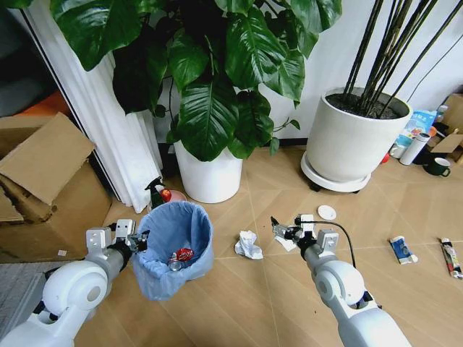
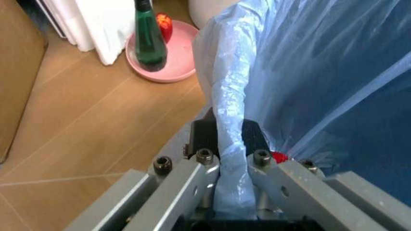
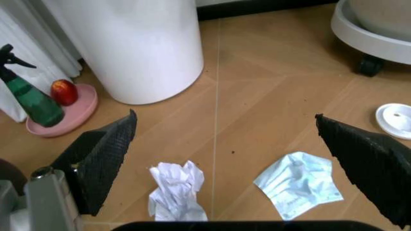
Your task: Pick up the trash bin and place the garbage on the floor into it.
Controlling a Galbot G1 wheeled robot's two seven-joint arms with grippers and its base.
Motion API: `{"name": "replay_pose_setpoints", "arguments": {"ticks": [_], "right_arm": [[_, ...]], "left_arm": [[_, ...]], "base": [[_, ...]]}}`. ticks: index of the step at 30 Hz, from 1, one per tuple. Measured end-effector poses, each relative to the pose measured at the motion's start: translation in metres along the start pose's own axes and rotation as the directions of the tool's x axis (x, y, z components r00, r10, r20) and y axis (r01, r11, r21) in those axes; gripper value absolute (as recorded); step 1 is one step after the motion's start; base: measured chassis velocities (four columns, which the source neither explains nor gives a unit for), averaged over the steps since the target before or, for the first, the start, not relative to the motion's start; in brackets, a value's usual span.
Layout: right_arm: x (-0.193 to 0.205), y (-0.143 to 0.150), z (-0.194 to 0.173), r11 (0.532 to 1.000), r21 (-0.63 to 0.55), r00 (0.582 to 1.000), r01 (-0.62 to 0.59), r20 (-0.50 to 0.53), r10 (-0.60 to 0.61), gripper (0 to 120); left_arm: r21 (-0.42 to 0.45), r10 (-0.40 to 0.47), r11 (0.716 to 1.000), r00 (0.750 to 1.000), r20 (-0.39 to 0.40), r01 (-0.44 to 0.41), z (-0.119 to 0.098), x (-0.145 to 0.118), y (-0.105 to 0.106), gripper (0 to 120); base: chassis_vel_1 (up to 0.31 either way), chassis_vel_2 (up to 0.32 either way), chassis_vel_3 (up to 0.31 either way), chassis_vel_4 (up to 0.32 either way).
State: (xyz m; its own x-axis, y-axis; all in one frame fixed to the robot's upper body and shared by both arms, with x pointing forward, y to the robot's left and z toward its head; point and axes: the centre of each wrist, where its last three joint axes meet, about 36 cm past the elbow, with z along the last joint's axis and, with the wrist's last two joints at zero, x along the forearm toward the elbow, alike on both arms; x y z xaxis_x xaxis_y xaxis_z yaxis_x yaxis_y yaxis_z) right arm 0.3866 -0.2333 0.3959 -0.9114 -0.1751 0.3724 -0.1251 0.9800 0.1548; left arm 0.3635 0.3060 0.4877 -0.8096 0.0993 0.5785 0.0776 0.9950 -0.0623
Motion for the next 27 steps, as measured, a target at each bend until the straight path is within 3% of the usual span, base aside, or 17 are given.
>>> {"name": "replay_pose_setpoints", "arguments": {"ticks": [17, 20, 27], "right_arm": [[0.001, 0.001, 0.007, 1.0, 0.004, 1.0, 0.005, -0.013, -0.005, 100], [-0.017, -0.01, 0.015, 0.999, 0.027, 0.998, 0.045, -0.039, -0.044, 100], [-0.062, -0.01, 0.034, 0.986, 0.076, 0.982, 0.146, -0.135, -0.135, 100]], "left_arm": [[0.001, -0.015, 1.0, 1.0, -0.003, 0.015, 0.004, 0.001, 0.0, 0], [0.008, -0.07, 0.998, 0.998, 0.004, 0.07, 0.004, -0.002, 0.008, 0], [0.014, -0.107, 0.994, 0.994, 0.017, 0.107, 0.0, 0.001, 0.018, 0]], "base": [[-0.087, -0.089, 0.091, 0.083], [-0.02, -0.041, 0.041, 0.038], [0.0, 0.0, 0.0, 0.0]]}}
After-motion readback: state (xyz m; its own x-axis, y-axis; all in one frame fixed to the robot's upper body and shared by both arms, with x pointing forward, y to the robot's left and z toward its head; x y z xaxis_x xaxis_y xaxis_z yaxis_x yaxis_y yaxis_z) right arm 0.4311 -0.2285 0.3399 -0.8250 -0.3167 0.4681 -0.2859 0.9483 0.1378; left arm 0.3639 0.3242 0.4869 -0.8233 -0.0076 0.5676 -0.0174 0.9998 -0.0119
